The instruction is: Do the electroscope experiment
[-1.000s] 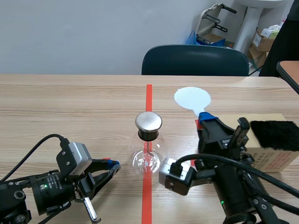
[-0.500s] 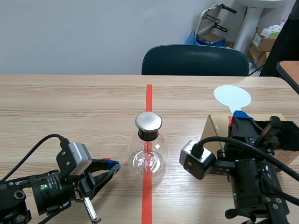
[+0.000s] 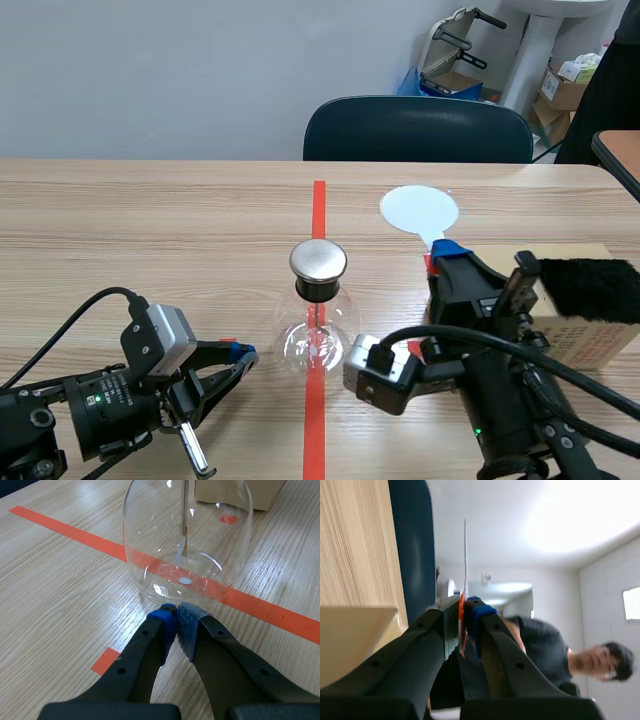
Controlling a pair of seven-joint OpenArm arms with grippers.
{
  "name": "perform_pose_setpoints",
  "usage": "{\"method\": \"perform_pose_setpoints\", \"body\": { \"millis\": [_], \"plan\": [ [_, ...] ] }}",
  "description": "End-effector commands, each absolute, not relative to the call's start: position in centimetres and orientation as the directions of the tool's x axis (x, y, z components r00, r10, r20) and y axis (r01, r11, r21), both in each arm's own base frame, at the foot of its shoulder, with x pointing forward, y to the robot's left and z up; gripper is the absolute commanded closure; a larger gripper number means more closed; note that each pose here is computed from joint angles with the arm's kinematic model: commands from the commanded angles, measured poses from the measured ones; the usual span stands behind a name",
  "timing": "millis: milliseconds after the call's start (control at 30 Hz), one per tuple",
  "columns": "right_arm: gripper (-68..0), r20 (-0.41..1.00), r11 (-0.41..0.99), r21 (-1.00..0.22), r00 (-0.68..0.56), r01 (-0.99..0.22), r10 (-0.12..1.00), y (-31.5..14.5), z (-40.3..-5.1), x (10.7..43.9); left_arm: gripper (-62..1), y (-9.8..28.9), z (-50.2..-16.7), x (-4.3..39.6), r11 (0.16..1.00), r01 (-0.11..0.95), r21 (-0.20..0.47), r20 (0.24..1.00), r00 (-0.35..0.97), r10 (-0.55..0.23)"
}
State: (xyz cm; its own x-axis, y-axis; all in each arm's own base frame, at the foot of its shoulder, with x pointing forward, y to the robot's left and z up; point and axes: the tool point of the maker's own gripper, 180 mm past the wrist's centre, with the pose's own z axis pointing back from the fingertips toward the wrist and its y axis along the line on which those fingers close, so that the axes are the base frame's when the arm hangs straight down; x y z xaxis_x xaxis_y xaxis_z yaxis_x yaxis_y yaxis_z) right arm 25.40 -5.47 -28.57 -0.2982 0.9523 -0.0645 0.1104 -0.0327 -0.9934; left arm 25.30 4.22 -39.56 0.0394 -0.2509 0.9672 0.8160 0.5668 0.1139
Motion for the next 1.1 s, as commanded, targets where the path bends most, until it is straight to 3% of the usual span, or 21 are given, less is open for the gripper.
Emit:
{"method": "perform_pose_setpoints", "body": {
  "millis": [0,467,1067],
  "plan": [
    [-1.7,-0.078,-0.032,-0.989,-0.331,0.143,0.94,-5.0,-27.7,25.5,-4.2,3.5,-38.5,25.6,0.565,0.817,0.114,0.976,0.014,-0.217],
    [-1.7,-0.115,-0.031,-0.989,-0.627,0.143,0.77,0.4,-28.3,22.5,-4.2,3.5,-38.5,25.6,0.565,0.817,0.114,0.976,0.014,-0.217],
    [-1.7,-0.12,-0.032,-0.989,-0.668,0.143,0.734,1.1,-28.4,21.8,-4.2,3.5,-38.5,25.6,0.565,0.817,0.114,0.976,0.014,-0.217]
  ]
}}
